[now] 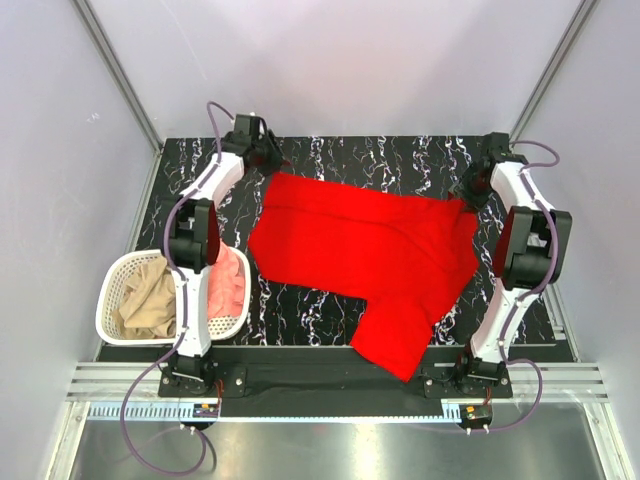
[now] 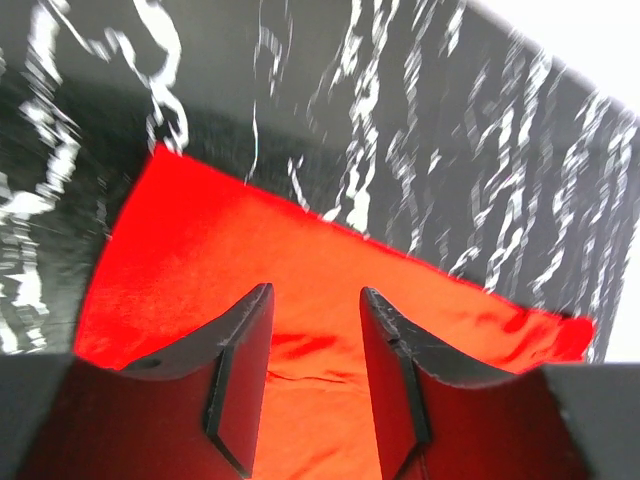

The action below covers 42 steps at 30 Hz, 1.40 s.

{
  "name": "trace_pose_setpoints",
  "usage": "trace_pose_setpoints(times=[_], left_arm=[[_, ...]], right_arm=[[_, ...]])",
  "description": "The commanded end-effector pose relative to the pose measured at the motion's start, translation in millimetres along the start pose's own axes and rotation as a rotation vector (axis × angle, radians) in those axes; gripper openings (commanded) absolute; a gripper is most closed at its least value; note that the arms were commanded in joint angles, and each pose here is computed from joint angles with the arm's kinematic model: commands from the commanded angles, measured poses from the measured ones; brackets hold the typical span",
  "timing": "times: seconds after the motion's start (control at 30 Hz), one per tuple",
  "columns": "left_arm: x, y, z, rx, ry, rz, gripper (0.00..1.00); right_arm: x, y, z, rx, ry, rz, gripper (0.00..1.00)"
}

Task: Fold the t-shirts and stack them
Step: Fold the tshirt

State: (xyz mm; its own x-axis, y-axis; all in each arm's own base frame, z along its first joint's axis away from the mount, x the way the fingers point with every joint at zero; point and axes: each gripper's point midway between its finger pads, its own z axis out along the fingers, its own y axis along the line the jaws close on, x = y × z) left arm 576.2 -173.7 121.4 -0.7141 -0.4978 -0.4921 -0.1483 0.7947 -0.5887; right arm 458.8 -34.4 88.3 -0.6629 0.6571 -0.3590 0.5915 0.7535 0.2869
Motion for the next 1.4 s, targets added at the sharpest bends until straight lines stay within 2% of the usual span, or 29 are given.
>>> trace_pose_setpoints(times=[0.0,0.13,0.43,0.57,0.67,0.83,0.87,0.9,0.97,1.03,1.2,1.27,1.3,1.37], left_arm=[[14,-10,12,0.081,0.062,0.009,0.43],[20,-6,21,0.082,0.078,0.008,0.43],[33,15,33,0.025,0.109,-0.029,0.41],[36,20,35,0.014,0.12,-0.036,0.41],[35,21,36,0.01,0.121,-0.035,0.41],[37,26,39,-0.002,0.132,-0.04,0.4],[37,27,39,-0.004,0.135,-0.041,0.4],[40,29,41,-0.012,0.142,-0.043,0.4],[41,32,41,-0.019,0.143,-0.047,0.4],[42,33,42,-0.023,0.146,-0.048,0.4],[40,35,42,-0.023,0.145,-0.053,0.39],[39,34,40,-0.021,0.141,-0.05,0.39],[39,33,40,-0.021,0.141,-0.052,0.39],[38,33,40,-0.019,0.141,-0.053,0.38]], right_arm=[[-22,-5,4,0.029,-0.032,-0.015,0.54],[-26,-10,26,0.03,-0.019,0.011,0.54],[-42,-9,47,0.013,-0.008,0.049,0.54],[-46,-6,52,0.002,-0.014,0.05,0.48],[-49,-14,54,0.021,-0.014,0.066,0.38],[-49,-22,59,0.012,-0.001,0.097,0.37],[-49,-22,60,0.011,-0.001,0.095,0.35],[-48,-23,61,0.015,0.006,0.095,0.29],[-47,-31,58,0.048,0.006,0.116,0.05],[-48,-36,50,0.066,-0.012,0.131,0.0],[-58,-35,42,0.037,-0.065,0.126,0.01],[-58,-27,42,0.001,-0.051,0.115,0.17],[-59,-24,40,-0.016,-0.055,0.115,0.34],[-60,-19,37,-0.037,-0.051,0.122,0.36]])
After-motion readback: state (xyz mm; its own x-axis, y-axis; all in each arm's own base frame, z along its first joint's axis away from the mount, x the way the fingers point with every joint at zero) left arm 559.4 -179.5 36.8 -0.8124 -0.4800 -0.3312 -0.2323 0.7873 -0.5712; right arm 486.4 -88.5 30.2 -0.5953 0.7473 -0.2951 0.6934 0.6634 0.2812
